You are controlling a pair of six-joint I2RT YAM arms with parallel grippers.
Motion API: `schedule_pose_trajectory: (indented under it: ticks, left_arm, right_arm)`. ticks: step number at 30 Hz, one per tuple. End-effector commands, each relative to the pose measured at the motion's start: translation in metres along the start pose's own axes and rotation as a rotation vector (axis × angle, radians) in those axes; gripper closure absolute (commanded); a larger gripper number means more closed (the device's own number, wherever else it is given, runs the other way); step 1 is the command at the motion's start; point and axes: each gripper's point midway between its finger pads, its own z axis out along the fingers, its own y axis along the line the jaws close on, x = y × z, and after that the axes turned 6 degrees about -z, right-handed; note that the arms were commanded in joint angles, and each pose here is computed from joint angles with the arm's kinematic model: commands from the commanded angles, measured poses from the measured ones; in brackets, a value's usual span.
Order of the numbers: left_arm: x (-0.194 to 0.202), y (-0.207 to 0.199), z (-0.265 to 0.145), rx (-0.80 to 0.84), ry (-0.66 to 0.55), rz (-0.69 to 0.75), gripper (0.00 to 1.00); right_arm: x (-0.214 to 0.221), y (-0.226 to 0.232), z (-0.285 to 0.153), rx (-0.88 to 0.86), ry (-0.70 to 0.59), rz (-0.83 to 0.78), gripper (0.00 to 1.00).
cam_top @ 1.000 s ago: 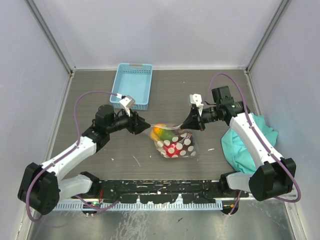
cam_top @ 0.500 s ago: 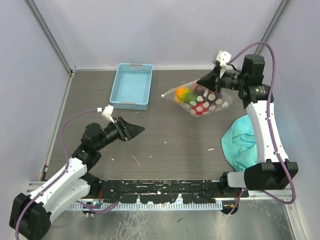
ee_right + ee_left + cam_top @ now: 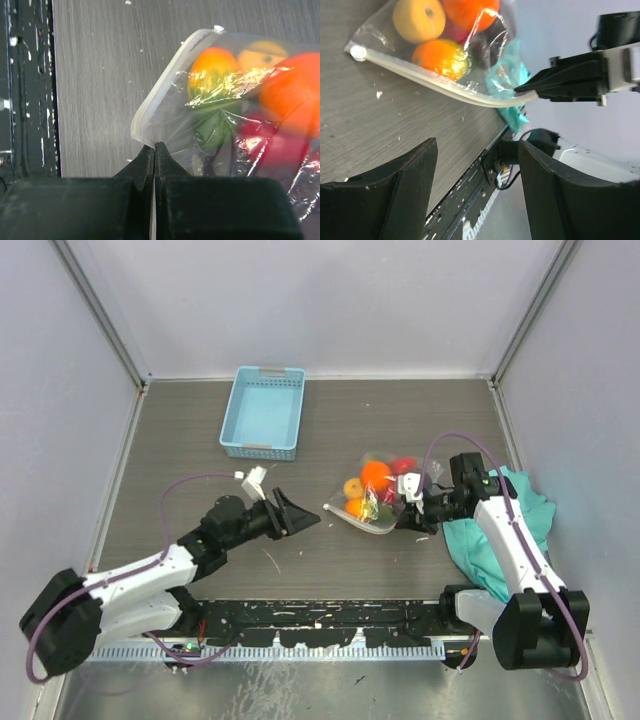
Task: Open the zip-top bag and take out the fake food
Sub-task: Open the zipper of the food storage bag at the center of the board.
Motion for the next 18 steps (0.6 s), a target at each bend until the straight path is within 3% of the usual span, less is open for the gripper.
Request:
schedule_pose_trajectory:
  ticks: [1,4,5,8,10,14,18]
  left_arm:
    - [-0.008,-0.025,0.028,0.046,-0.064,0.04,0.34]
    - [-0.006,-0.015,0.037,0.026,-0.065,0.027,0.35]
    - [-0.006,-0.012,0.037,0.012,-0.066,0.027,0.35]
    - [-0.004,0.002,0.036,-0.048,-0.059,0.039,0.35]
    - [-0.001,0.012,0.032,-0.091,-0.052,0.044,0.35]
    - [0.004,0.021,0.024,-0.095,-0.058,0.027,0.34]
    - [0.005,0.027,0.016,-0.08,-0.085,-0.027,0.32]
  right_arm:
    - [0.007,0.014,-0.009,0.003,0.063,-0.134,0.96]
    - [0.016,0.016,-0.012,0.007,0.111,-0.135,0.87]
    - [0.018,0.017,-0.013,0.007,0.129,-0.132,0.79]
    - [0.015,0.025,-0.023,-0.019,0.162,-0.123,0.35]
    - [-0.005,0.035,-0.033,-0.064,0.142,-0.135,0.21]
    - [-0.045,0.026,-0.043,-0.028,0.062,-0.116,0.11]
    - [-0.061,-0.001,-0.016,0.079,0.086,-0.077,0.11]
